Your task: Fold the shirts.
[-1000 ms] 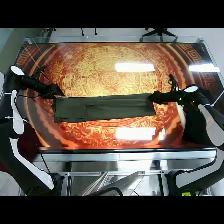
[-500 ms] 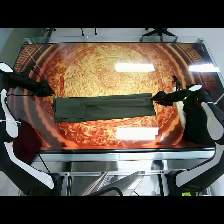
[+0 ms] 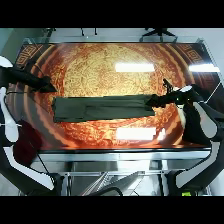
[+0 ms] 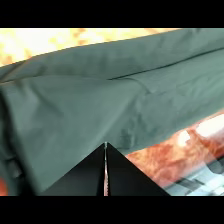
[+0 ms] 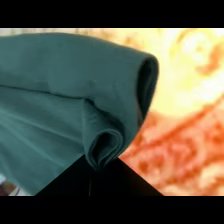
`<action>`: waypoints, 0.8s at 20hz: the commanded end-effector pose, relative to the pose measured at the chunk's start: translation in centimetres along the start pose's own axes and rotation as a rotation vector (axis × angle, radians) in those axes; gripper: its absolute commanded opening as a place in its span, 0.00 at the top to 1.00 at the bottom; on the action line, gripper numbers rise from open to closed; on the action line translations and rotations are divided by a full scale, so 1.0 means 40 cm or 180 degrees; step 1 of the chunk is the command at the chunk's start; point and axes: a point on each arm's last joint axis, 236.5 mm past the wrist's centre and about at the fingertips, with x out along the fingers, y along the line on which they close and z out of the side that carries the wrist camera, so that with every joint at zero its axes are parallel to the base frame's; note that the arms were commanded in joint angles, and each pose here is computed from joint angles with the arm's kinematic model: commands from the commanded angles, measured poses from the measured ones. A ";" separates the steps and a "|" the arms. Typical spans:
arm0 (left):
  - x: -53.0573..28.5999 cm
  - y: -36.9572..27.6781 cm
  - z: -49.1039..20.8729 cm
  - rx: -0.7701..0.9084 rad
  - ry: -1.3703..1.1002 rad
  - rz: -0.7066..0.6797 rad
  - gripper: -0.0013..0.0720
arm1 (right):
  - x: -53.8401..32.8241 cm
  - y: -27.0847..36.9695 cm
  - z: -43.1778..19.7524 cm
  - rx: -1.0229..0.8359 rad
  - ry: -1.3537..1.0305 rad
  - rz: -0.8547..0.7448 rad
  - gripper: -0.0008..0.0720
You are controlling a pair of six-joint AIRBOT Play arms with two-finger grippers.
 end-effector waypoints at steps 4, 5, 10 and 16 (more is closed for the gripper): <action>0.251 -0.313 0.016 0.0666 0.0209 -0.0375 0.96 | -0.208 0.282 0.050 -0.0634 -0.0301 0.0243 0.97; 0.317 -0.365 0.007 0.0766 0.0265 -0.0422 0.96 | -0.240 0.331 0.049 -0.0725 -0.0351 0.0260 0.97; 0.634 -0.551 -0.051 0.1063 0.0298 -0.0499 0.96 | -0.319 0.501 0.014 -0.1017 -0.0473 0.0392 0.97; 0.703 -0.593 -0.065 0.1093 0.0475 -0.0607 0.96 | -0.287 0.620 -0.010 -0.1182 -0.0487 0.0665 0.97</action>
